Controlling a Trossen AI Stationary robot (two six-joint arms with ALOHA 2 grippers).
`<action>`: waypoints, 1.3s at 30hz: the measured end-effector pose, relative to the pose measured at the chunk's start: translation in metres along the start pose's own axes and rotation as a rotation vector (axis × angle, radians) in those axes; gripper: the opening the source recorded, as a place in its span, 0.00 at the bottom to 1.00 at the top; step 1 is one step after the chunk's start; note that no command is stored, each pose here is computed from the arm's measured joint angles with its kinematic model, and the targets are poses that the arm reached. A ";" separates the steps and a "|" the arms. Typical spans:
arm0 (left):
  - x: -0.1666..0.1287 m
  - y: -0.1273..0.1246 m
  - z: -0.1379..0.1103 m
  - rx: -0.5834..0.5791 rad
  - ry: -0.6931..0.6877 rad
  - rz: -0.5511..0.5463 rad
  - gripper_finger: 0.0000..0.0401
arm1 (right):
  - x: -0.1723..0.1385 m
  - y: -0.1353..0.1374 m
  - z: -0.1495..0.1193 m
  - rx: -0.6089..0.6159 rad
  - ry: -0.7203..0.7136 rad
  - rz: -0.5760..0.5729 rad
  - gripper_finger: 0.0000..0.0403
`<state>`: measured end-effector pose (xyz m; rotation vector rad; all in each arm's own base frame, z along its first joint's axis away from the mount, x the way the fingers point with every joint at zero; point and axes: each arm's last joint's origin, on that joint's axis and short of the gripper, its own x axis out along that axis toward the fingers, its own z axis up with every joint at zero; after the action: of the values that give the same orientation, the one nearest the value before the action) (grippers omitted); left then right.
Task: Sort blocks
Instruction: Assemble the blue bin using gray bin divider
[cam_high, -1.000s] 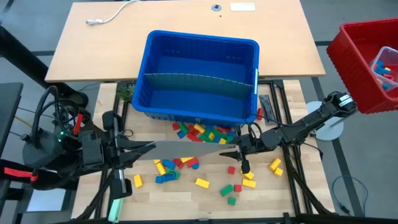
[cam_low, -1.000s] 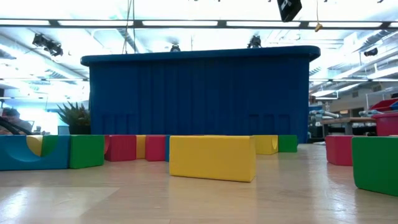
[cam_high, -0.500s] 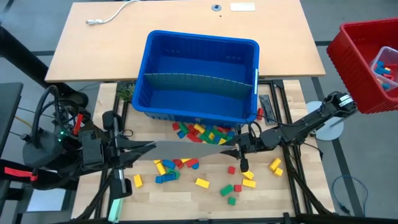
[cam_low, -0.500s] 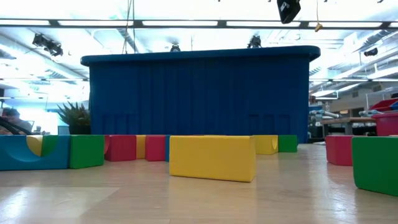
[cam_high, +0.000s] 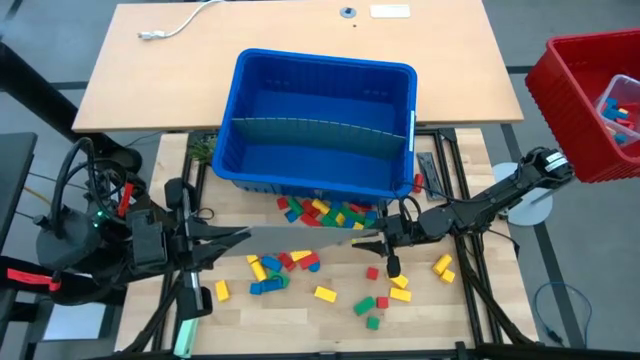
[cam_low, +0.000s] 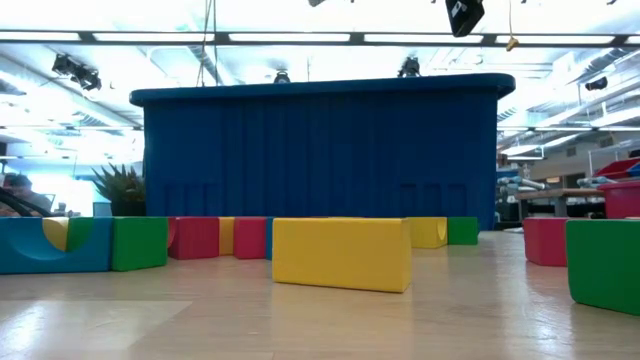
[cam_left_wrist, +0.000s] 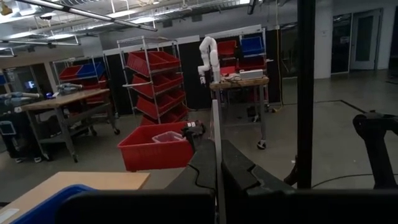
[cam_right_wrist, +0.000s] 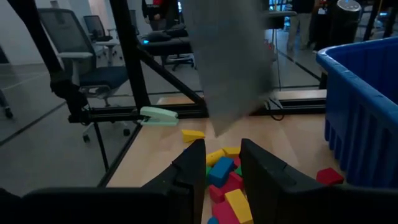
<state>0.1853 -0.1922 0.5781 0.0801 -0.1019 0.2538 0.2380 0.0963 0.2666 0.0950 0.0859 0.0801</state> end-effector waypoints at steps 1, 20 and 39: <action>0.000 0.000 0.000 0.000 0.000 0.000 0.02 | 0.000 0.000 0.000 0.000 0.000 0.000 0.22; 0.000 0.000 0.000 0.000 0.000 0.000 0.02 | 0.000 0.000 0.000 0.002 -0.005 0.000 0.23; 0.002 0.001 0.000 0.001 -0.003 -0.002 0.02 | 0.000 0.000 0.015 0.021 -0.149 0.032 0.10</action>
<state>0.1872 -0.1908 0.5781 0.0819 -0.1046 0.2515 0.2395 0.0954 0.2815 0.1235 -0.0638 0.1041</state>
